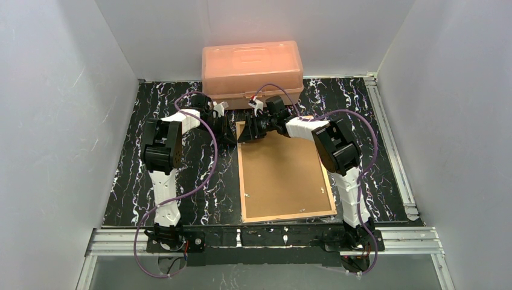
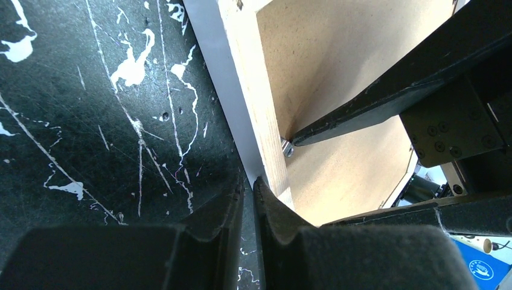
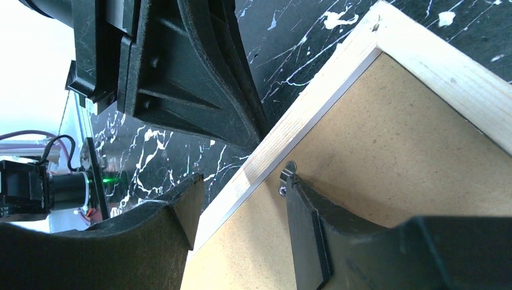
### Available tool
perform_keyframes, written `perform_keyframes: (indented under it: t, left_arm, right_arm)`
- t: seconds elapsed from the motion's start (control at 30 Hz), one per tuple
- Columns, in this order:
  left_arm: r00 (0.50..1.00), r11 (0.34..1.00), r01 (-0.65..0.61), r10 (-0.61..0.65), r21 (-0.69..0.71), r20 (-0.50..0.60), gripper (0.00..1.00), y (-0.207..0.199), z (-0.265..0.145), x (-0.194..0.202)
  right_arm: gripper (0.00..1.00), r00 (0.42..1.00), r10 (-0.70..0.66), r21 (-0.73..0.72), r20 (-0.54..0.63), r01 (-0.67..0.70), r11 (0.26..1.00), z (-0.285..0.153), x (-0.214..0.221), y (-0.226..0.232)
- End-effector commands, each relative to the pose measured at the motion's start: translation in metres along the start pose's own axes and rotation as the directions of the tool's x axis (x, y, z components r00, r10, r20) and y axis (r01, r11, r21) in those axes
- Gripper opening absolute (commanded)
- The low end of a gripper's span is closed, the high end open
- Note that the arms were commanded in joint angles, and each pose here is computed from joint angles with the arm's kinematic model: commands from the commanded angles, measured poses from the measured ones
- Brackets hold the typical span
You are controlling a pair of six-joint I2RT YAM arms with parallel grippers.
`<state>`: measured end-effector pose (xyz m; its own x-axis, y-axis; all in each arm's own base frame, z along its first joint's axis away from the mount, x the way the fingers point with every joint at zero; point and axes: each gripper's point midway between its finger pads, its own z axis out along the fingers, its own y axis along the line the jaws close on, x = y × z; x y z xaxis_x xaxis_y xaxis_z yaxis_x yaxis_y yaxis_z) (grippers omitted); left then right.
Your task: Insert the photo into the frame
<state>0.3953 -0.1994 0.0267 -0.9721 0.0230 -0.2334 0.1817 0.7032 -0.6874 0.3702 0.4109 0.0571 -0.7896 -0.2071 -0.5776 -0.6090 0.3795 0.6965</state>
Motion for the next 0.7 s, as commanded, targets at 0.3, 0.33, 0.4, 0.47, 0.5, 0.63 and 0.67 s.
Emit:
perform_keyframes:
  t: [0.3, 0.33, 0.4, 0.47, 0.5, 0.63, 0.67]
  left_arm:
    - [1.000, 0.999, -0.025, 0.024, 0.035, 0.013, 0.11, -0.016, 0.001, -0.010]
    - [1.000, 0.999, -0.026, 0.026, 0.036, 0.013, 0.11, -0.016, 0.001, -0.010]
    - [1.000, 0.999, -0.028, 0.027, 0.036, 0.013, 0.11, -0.017, 0.001, -0.010]
    - [1.000, 0.999, -0.026, 0.026, 0.037, 0.013, 0.11, -0.017, 0.001, -0.010]
    - [1.000, 0.999, -0.028, 0.028, 0.037, 0.013, 0.11, -0.017, 0.001, -0.010]
    - [0.999, 0.999, -0.036, 0.036, 0.027, 0.013, 0.11, -0.016, -0.001, -0.009]
    - [0.999, 0.999, -0.038, 0.037, 0.026, 0.012, 0.11, -0.016, -0.001, -0.008]
  right_arm:
    - [0.60, 0.997, 0.005, -0.067, -0.077, -0.010, 0.998, 0.017, 0.026, 0.016]
    - [0.60, 0.997, 0.003, -0.068, -0.077, -0.008, 0.998, 0.018, 0.026, 0.017]
    - [0.60, 0.997, 0.003, -0.069, -0.078, -0.008, 0.998, 0.018, 0.026, 0.018]
    - [0.60, 0.997, 0.005, -0.067, -0.082, -0.010, 0.998, 0.019, 0.028, 0.018]
    - [0.60, 0.997, 0.005, -0.064, -0.081, -0.011, 0.998, 0.019, 0.027, 0.018]
    - [0.60, 0.998, -0.006, -0.051, -0.066, 0.002, 0.999, 0.018, 0.021, 0.018]
    - [0.60, 0.998, -0.012, -0.040, -0.059, 0.010, 0.999, 0.017, 0.017, 0.017]
